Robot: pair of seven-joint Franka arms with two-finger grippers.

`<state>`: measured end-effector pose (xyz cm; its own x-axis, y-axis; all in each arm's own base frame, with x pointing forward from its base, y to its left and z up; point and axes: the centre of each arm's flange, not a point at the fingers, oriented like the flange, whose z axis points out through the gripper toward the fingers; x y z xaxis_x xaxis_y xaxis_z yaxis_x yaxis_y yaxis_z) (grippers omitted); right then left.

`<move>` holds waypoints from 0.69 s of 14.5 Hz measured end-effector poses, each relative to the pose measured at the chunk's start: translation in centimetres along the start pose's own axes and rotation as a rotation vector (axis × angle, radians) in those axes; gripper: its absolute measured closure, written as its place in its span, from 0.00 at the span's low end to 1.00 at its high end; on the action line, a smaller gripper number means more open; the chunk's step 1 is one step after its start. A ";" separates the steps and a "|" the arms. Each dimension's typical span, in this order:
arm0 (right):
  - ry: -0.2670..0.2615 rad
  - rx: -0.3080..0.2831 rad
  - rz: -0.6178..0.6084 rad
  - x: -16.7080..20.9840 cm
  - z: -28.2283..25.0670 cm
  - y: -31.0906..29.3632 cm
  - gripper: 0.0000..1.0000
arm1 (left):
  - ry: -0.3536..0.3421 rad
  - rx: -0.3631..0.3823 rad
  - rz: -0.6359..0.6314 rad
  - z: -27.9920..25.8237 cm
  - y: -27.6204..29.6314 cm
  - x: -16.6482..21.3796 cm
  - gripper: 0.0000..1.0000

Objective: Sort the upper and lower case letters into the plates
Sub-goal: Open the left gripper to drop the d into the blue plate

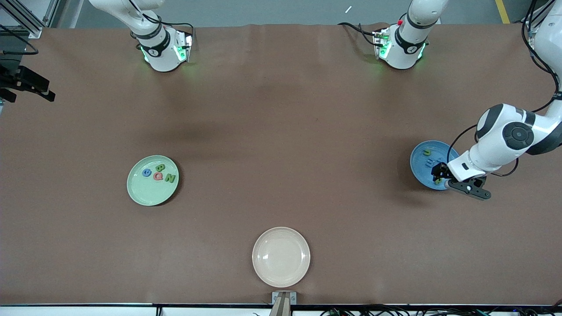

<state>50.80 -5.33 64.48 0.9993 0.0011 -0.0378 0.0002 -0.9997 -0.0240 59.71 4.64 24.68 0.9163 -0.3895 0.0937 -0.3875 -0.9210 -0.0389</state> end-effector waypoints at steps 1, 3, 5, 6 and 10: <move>0.001 0.000 0.000 0.0 0.0 0.0 0.00 | 0.011 -0.020 -0.019 -1.0 0.1 0.5 0.00; 0.004 0.000 0.000 0.0 0.0 0.0 0.00 | 0.028 -0.067 -0.048 -4.2 0.6 1.8 0.00; 0.004 -0.001 -0.001 0.1 0.0 0.0 0.00 | 0.028 -0.105 -0.060 -7.7 0.8 2.5 0.00; 0.004 -0.001 -0.001 0.1 0.0 0.0 0.00 | 0.025 -0.106 -0.061 -9.5 0.6 2.7 0.00; 0.002 -0.001 -0.001 0.0 0.1 0.0 0.00 | 0.018 -0.048 -0.092 -15.4 0.6 3.1 0.00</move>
<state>50.84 -5.32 64.38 0.9994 0.0016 -0.0356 0.0008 -0.9997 -0.0233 60.76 2.92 40.24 0.9464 -0.3026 0.1129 -0.3065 -0.9517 0.0188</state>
